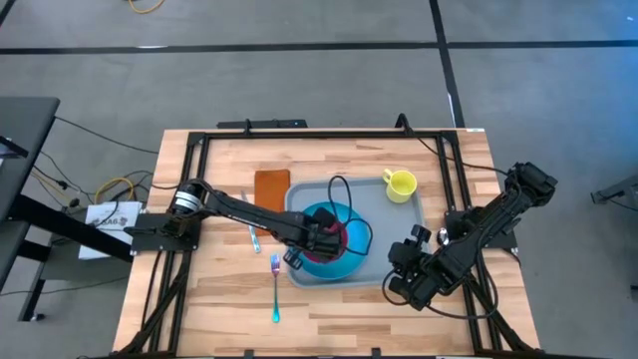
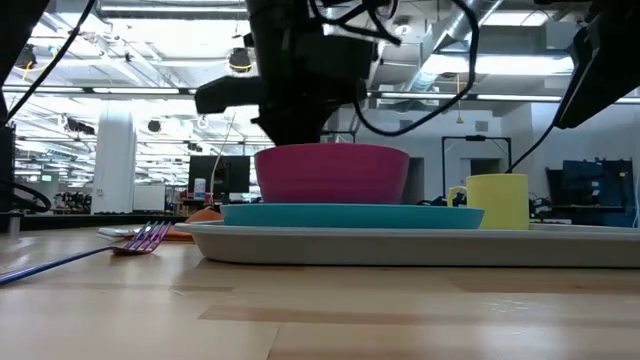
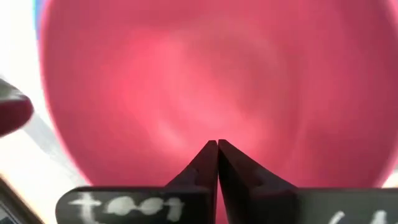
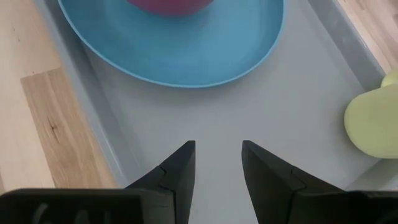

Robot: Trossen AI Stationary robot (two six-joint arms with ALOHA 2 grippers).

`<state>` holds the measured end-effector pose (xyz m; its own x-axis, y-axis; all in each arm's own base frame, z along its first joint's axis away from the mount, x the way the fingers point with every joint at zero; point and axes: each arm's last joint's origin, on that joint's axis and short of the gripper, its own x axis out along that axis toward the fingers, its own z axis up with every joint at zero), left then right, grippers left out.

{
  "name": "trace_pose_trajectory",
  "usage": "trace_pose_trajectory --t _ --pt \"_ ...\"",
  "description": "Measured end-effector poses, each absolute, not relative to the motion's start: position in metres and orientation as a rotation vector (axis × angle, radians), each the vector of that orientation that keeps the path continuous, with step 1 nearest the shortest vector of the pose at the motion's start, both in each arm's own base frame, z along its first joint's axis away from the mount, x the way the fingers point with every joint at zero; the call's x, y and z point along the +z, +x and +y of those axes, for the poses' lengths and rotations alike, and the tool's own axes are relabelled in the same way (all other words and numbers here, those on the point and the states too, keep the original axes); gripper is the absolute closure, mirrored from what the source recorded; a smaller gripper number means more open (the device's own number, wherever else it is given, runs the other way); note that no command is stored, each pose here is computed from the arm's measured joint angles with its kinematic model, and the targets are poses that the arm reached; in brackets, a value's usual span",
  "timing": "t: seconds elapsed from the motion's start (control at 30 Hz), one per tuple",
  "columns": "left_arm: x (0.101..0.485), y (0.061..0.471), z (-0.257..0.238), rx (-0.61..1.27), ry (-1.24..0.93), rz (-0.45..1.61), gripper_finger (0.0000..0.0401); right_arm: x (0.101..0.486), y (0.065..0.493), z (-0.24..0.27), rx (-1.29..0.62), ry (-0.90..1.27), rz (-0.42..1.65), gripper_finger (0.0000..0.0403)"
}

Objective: Set up tray
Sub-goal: Put the pink bowl on the blue plate to the bottom left of the yellow mug

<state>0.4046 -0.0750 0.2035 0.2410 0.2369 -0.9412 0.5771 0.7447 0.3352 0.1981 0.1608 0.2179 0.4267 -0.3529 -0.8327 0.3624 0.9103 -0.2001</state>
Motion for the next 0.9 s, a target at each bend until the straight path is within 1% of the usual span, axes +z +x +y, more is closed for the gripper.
trace_pose_trajectory --t 0.23,0.43,0.53,0.9 --pt "0.210 0.411 -0.078 -0.306 0.742 1.267 0.0401 0.218 0.198 0.161 -0.447 0.011 1.038 0.0280" --pt "0.210 0.424 -0.079 -0.331 0.793 1.145 0.0401 0.218 0.198 0.161 -0.446 0.011 1.037 0.0280" --pt "0.213 0.429 -0.076 -0.318 0.806 1.094 0.0401 0.218 0.198 0.161 -0.447 0.011 1.037 0.0280" --pt "0.218 0.442 -0.057 -0.246 0.782 1.003 0.0401 0.218 0.198 0.161 -0.447 0.011 1.037 0.0280"
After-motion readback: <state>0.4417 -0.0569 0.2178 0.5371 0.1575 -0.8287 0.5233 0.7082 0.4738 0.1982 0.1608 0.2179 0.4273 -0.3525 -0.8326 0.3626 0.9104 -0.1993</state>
